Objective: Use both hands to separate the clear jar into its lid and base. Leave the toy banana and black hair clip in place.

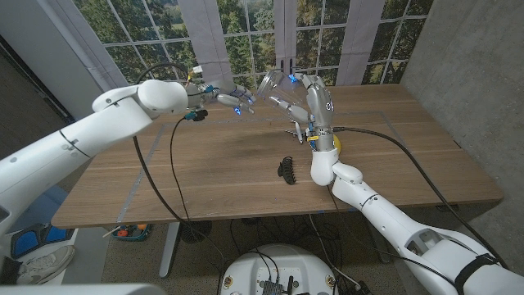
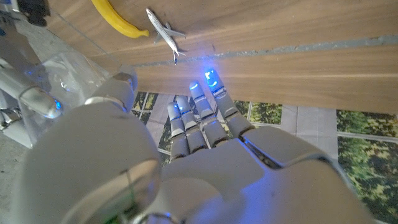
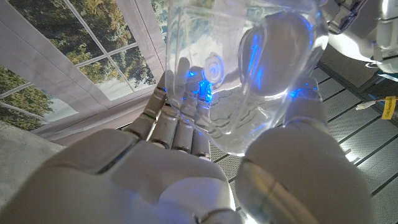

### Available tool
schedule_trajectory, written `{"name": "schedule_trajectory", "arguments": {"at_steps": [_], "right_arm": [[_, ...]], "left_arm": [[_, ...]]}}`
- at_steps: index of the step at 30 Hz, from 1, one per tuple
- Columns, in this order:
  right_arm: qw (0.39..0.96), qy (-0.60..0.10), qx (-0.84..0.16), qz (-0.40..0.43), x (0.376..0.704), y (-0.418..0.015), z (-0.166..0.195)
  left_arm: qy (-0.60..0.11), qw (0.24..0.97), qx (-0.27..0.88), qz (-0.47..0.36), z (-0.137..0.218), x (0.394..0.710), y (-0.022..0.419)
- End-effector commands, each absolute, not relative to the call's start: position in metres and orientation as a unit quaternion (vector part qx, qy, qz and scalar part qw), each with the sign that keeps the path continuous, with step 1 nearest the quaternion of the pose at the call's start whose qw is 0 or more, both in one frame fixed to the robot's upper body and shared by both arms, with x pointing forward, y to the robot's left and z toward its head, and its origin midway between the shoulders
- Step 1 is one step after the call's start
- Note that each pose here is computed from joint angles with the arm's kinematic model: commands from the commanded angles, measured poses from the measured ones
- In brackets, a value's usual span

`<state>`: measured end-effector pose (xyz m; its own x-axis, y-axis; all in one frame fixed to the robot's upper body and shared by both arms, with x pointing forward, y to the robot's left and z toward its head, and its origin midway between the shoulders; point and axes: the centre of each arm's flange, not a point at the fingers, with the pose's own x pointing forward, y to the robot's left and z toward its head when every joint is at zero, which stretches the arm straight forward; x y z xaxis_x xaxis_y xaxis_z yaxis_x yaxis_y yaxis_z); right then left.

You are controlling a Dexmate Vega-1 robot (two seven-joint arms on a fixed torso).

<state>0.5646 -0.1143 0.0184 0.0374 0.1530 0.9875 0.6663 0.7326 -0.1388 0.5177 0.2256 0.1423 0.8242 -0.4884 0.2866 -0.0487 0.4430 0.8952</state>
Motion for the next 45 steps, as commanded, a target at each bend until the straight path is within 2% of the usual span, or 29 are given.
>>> {"name": "schedule_trajectory", "arguments": {"at_steps": [1, 8, 12, 14, 23, 33, 39, 45], "right_arm": [[0.649, -0.667, -0.316, -0.183, 0.561, -0.113, 0.020], [0.649, -0.664, -0.323, -0.182, 0.560, -0.113, 0.019], [0.650, -0.662, -0.326, -0.181, 0.559, -0.113, 0.017], [0.649, -0.662, -0.328, -0.179, 0.558, -0.113, 0.015], [0.648, -0.664, -0.327, -0.180, 0.559, -0.113, 0.014], [0.644, -0.671, -0.325, -0.171, 0.556, -0.110, 0.017], [0.638, -0.672, -0.337, -0.165, 0.558, -0.104, 0.015], [0.639, -0.671, -0.336, -0.169, 0.560, -0.105, 0.017]], "left_arm": [[-0.396, 0.817, 0.412, -0.073, 0.139, 0.528, 0.256], [-0.416, 0.826, 0.356, -0.134, 0.133, 0.541, 0.263], [-0.421, 0.817, 0.337, -0.203, 0.133, 0.547, 0.264], [-0.415, 0.814, 0.314, -0.257, 0.134, 0.553, 0.265], [-0.397, 0.814, 0.252, -0.341, 0.136, 0.564, 0.269], [-0.391, 0.809, 0.240, -0.367, 0.138, 0.571, 0.269], [-0.396, 0.795, 0.270, -0.372, 0.146, 0.565, 0.260], [-0.408, 0.784, 0.319, -0.342, 0.148, 0.555, 0.252]]}}
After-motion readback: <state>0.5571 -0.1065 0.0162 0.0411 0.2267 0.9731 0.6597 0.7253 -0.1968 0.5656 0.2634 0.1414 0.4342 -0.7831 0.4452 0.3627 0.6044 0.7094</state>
